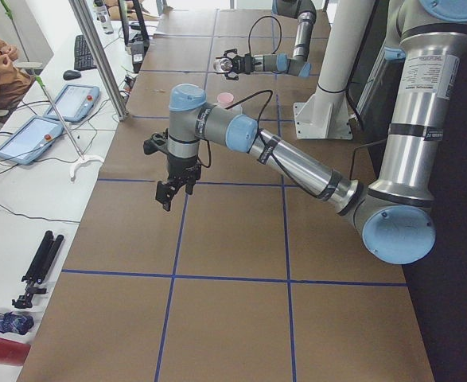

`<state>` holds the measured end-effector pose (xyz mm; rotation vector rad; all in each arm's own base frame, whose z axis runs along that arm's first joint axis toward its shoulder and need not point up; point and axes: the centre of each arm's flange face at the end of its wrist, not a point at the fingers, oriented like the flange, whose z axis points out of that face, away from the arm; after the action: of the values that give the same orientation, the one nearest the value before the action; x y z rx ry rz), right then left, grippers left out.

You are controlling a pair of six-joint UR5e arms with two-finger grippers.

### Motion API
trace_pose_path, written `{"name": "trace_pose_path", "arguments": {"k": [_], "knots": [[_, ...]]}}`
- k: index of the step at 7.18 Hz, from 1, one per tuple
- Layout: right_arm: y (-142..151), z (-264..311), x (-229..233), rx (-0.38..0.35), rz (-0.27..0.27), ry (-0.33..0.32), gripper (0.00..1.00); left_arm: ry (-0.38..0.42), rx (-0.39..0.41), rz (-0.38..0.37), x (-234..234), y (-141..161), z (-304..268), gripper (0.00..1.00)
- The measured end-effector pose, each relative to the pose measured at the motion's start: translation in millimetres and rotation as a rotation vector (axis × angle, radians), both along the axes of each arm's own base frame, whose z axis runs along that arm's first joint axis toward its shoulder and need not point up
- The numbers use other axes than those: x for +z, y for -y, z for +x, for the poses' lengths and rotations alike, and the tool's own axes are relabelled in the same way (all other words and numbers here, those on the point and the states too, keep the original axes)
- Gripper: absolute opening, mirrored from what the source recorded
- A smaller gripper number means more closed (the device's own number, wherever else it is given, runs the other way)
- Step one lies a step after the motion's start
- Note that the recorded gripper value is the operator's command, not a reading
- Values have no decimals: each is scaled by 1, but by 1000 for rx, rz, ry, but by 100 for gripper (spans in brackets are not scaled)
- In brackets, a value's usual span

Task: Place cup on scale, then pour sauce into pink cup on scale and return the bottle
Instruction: 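Tilt the sauce bottle upright and move it away from the cup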

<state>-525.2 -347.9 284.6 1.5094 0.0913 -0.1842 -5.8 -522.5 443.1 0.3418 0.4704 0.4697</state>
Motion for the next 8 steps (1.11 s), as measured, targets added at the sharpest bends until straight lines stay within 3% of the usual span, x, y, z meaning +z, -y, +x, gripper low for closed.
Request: {"name": "trace_pose_path", "arguments": {"k": [4, 8], "knots": [[-6, 32, 12, -91, -52, 282, 0, 0, -3, 7, -15, -8, -2, 100], [-2, 57, 46, -101, -131, 557, 0, -2, -3, 18, -25, -13, -3, 100]]}}
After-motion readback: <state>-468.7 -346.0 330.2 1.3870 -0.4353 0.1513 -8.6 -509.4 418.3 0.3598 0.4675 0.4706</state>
